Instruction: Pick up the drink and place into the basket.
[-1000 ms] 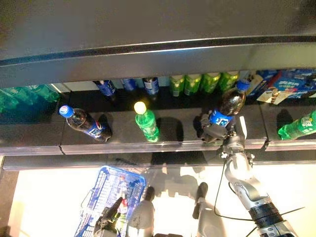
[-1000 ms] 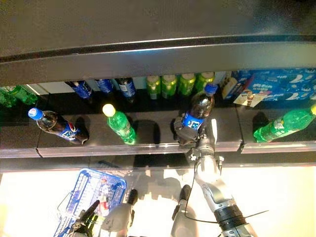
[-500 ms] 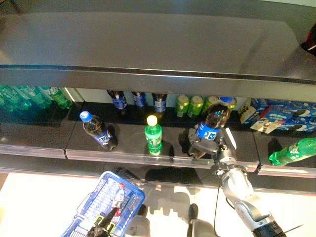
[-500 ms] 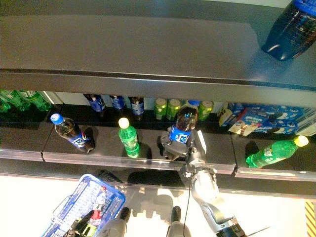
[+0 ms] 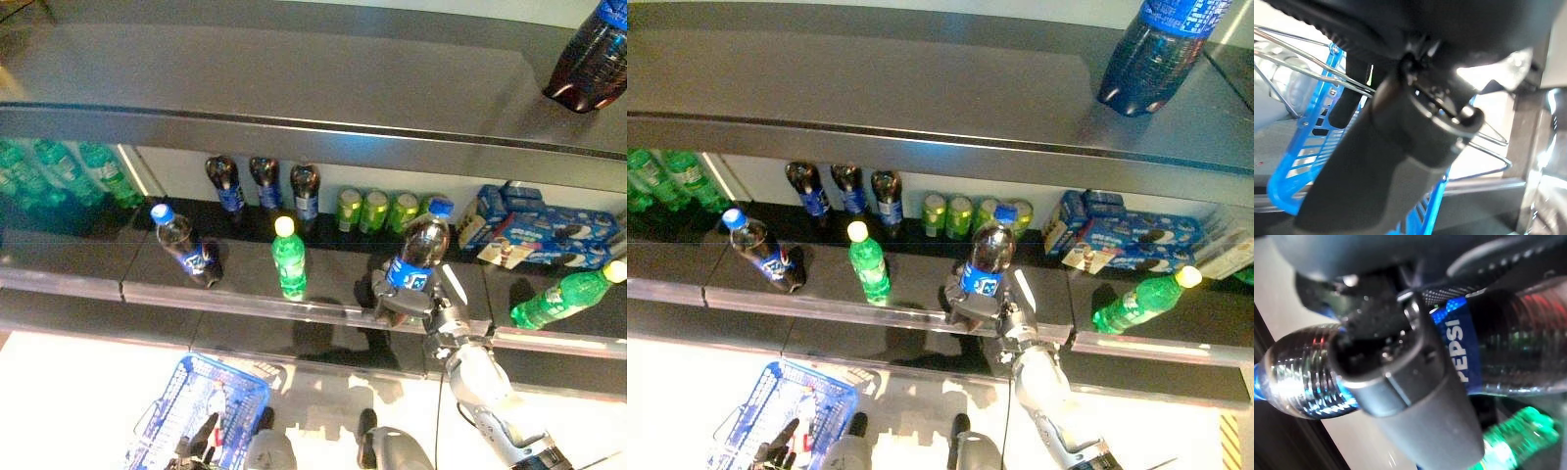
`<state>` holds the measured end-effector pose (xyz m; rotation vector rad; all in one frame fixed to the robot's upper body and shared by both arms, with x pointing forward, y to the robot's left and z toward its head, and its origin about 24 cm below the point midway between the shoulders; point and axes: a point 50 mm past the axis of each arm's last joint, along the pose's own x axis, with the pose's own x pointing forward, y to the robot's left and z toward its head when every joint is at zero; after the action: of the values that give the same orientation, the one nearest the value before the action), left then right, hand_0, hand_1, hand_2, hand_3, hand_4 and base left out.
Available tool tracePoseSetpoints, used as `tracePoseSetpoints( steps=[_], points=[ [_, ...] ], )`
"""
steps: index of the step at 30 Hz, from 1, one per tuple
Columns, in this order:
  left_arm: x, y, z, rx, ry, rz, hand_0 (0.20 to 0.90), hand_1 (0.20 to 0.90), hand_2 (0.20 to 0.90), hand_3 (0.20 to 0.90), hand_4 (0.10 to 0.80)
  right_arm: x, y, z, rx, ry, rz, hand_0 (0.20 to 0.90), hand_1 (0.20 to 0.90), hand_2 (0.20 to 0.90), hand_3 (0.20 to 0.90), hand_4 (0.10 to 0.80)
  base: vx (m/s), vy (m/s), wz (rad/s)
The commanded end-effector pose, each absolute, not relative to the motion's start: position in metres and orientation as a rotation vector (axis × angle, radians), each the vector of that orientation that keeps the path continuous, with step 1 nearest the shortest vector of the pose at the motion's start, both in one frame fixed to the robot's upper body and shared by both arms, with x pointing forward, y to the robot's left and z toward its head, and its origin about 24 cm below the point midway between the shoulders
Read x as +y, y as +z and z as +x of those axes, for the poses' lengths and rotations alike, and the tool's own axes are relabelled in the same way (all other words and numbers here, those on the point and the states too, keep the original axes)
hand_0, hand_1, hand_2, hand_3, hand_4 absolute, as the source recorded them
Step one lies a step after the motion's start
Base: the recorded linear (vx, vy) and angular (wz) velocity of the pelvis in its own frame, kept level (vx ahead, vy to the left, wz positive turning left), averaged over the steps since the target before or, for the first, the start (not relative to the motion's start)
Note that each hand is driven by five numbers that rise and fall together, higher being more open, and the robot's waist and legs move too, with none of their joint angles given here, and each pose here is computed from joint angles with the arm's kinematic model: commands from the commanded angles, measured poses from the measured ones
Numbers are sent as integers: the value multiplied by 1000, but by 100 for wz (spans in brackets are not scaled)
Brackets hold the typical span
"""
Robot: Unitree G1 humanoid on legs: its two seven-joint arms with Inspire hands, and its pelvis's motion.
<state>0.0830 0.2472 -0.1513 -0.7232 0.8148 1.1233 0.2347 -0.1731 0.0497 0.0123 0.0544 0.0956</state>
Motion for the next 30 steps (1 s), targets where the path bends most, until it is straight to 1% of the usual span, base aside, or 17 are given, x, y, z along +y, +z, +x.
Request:
tracePoseSetpoints(
  steps=[1,4,7,10,12,17,22,25,26,28,30],
  points=[
    [270,-133,103,663,1037,-635,300,300,300,200,100,-167,115,236,-334,148,109,300,300,300,200,100,-131,10,111],
    [269,-133,101,650,1034,-653,300,300,300,200,100,-168,112,233,-326,247,140,300,300,300,200,100,-146,110,118],
    [267,-133,101,617,1044,-666,300,300,300,200,100,-163,113,233,-317,423,215,300,300,300,200,100,-133,156,28],
    [269,-132,106,606,1042,-661,300,300,300,200,100,-162,114,230,-306,486,273,300,300,300,200,100,-90,241,2],
    [271,-132,108,606,1044,-662,300,300,300,200,100,-161,112,229,-290,502,284,300,300,300,200,100,-36,241,48],
    [277,-128,112,574,1018,-638,300,300,300,200,100,-147,108,224,-276,561,369,300,300,300,200,100,-46,183,14],
    [290,-124,107,551,1025,-608,300,300,300,200,100,-129,112,217,-317,753,357,300,300,300,200,100,-41,139,1],
    [294,-118,113,507,1012,-604,300,300,300,200,100,-120,115,216,-316,864,342,300,300,300,200,100,-8,82,-3],
    [297,-113,121,465,984,-593,300,300,300,200,100,-114,117,215,-310,936,323,300,300,300,200,100,10,55,1],
    [298,-106,129,424,948,-566,300,300,300,200,100,-109,118,213,-309,994,308,300,300,300,200,100,9,31,3],
    [299,-92,148,363,865,-514,300,300,300,200,100,-104,124,213,-314,1042,303,300,300,300,200,100,5,-3,4]
  ],
)
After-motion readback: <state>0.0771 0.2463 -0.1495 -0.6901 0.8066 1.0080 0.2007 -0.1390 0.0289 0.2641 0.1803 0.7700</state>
